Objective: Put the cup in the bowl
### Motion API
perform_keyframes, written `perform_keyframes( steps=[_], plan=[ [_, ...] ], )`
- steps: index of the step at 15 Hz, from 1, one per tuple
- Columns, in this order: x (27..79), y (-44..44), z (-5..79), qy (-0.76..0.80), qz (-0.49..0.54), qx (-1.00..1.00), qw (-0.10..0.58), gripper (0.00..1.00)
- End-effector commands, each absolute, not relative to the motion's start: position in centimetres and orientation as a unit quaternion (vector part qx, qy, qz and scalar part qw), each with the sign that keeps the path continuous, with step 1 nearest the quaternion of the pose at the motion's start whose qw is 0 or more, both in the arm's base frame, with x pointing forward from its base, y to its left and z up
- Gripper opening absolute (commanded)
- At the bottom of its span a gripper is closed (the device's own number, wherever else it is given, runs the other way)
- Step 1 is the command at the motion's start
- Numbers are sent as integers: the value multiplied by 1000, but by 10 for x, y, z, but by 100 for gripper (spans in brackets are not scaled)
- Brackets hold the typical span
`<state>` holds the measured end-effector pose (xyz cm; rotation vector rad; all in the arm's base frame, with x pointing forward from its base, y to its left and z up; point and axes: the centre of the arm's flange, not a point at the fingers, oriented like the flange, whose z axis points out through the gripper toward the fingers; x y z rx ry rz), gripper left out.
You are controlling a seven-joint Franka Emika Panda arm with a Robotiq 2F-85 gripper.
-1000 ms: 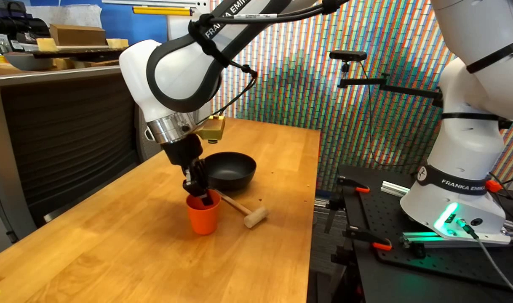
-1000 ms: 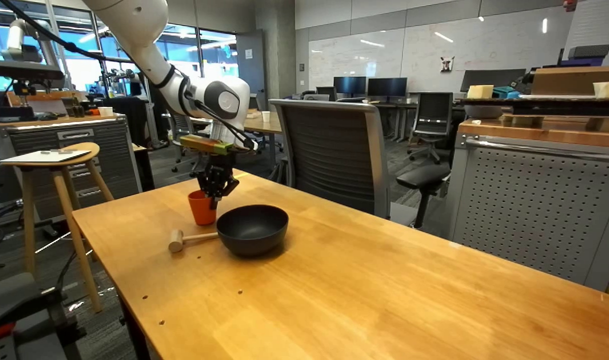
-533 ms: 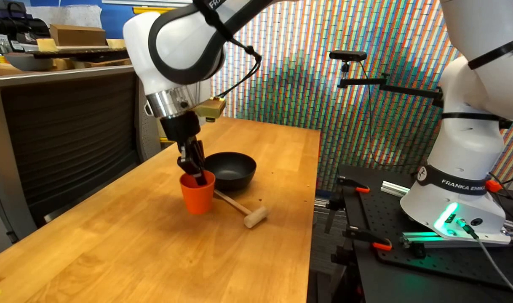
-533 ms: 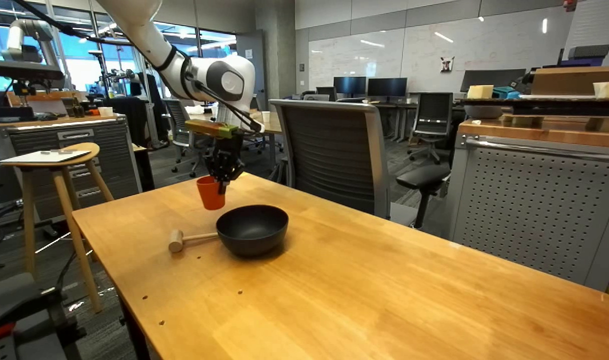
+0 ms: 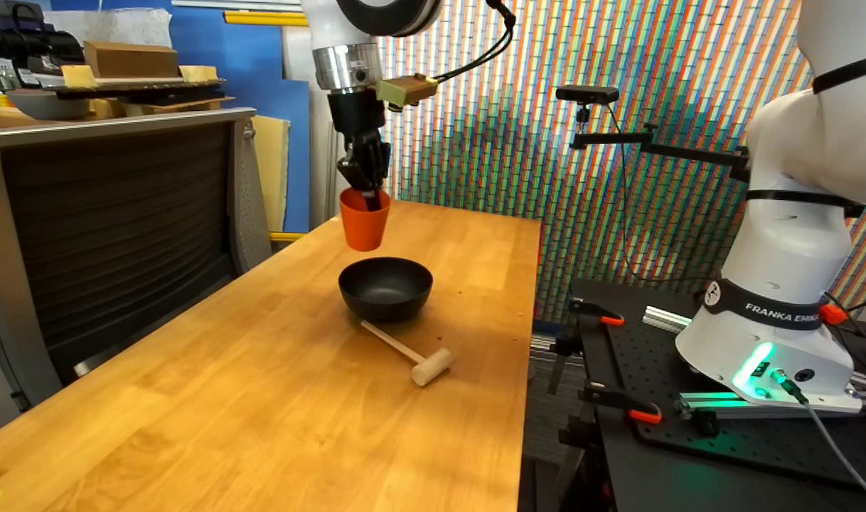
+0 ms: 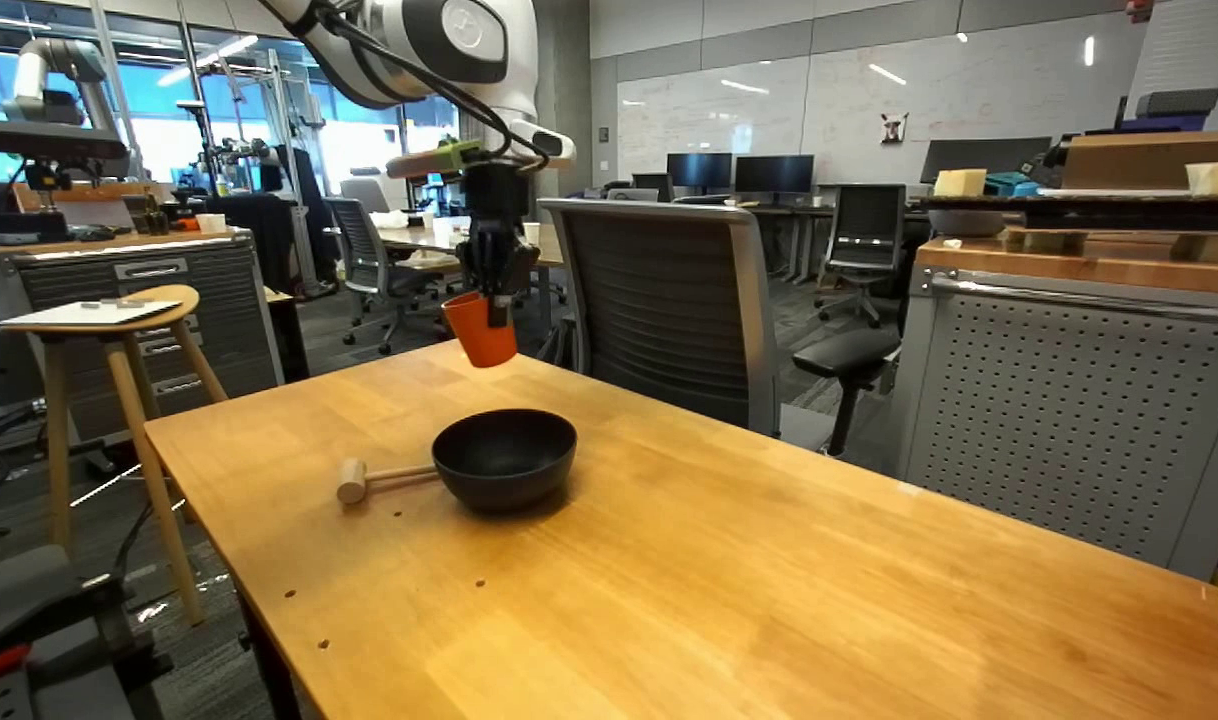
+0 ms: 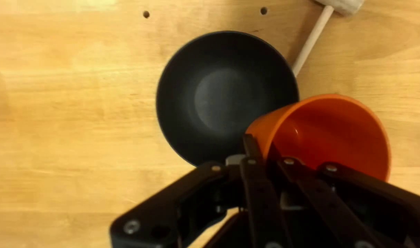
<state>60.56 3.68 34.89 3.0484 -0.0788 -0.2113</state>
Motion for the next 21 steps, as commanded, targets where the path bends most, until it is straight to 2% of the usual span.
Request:
perform_keyframes(
  steps=[1, 12, 13, 14, 15, 18, 21],
  plan=[
    [579, 9, 327, -89, -76, 991, 59, 1],
    [588, -27, 218, -138, -122, 982, 46, 3],
    [590, -28, 212, -138, -125, 982, 45, 31],
    [589, -28, 209, -137, -127, 982, 40, 32],
    [588, -25, 211, -135, -127, 982, 35, 37],
    [584, -5, 239, -107, -107, 988, 28, 62],
    [574, 26, 305, -57, -52, 996, 40, 84]
  ],
)
